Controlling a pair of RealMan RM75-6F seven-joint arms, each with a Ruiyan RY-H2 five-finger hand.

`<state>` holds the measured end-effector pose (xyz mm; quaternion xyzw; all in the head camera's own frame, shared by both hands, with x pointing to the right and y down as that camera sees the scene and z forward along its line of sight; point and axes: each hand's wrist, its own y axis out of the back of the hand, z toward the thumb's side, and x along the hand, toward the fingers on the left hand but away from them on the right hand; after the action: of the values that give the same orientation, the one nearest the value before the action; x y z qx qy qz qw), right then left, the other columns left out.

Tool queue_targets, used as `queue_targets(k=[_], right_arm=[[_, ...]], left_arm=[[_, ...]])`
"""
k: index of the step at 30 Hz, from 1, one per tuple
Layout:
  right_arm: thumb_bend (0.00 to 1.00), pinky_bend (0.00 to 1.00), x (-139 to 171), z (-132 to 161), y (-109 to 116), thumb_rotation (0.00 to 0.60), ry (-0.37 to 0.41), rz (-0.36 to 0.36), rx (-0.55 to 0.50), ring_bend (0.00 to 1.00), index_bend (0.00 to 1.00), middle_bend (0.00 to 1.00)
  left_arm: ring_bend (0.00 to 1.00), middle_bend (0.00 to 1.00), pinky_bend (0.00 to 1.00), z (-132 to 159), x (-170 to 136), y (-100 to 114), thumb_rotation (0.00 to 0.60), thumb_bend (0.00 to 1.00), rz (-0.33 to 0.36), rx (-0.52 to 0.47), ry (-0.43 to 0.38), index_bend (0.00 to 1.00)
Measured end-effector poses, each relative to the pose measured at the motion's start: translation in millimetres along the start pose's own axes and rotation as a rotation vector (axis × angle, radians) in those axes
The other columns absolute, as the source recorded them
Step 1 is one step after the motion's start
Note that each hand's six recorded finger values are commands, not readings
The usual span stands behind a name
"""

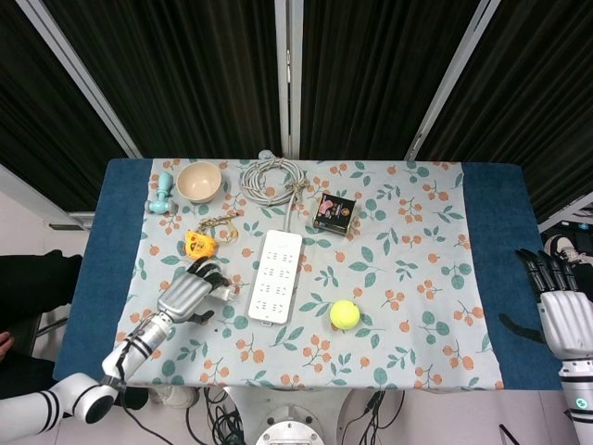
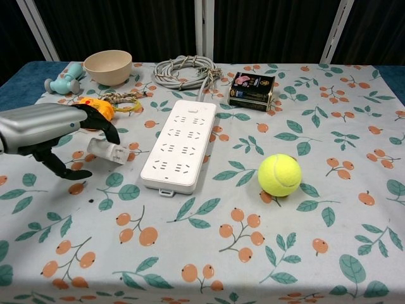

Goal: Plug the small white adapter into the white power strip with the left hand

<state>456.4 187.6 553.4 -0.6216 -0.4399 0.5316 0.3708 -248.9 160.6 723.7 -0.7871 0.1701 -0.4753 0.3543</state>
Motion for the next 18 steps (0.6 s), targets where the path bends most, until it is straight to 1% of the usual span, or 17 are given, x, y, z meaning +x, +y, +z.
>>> queue_targets(k=[3, 9, 14, 18], right_arm=[[0.06, 0.00, 1.7, -1.9, -0.1, 0.600, -0.006, 0.000, -0.001, 0.00, 0.03, 0.07], [0.06, 0.00, 4.1, -4.2, 0.2, 0.600, -0.012, -0.002, -0.002, 0.00, 0.03, 0.07], [0.06, 0.00, 4.9, -4.7, 0.4, 0.600, -0.012, -0.003, -0.003, 0.00, 0.03, 0.07], [0.06, 0.00, 5.0, -4.4, 0.6, 0.600, -0.010, -0.003, -0.003, 0.00, 0.03, 0.07]], left_arm=[[0.10, 0.29, 0.00, -0.6, 6.6, 1.3, 0.600, 0.26, -0.002, -0.013, 0.006, 0.28], [0.10, 0.31, 0.00, -0.5, 13.1, 6.7, 0.600, 0.26, 0.025, -0.041, 0.012, 0.29], [0.14, 0.34, 0.01, -1.7, 14.5, 7.8, 0.600, 0.26, 0.047, -0.052, 0.019, 0.32], [0.17, 0.37, 0.05, -5.5, 16.4, 7.6, 0.600, 0.27, 0.072, -0.066, 0.033, 0.36]])
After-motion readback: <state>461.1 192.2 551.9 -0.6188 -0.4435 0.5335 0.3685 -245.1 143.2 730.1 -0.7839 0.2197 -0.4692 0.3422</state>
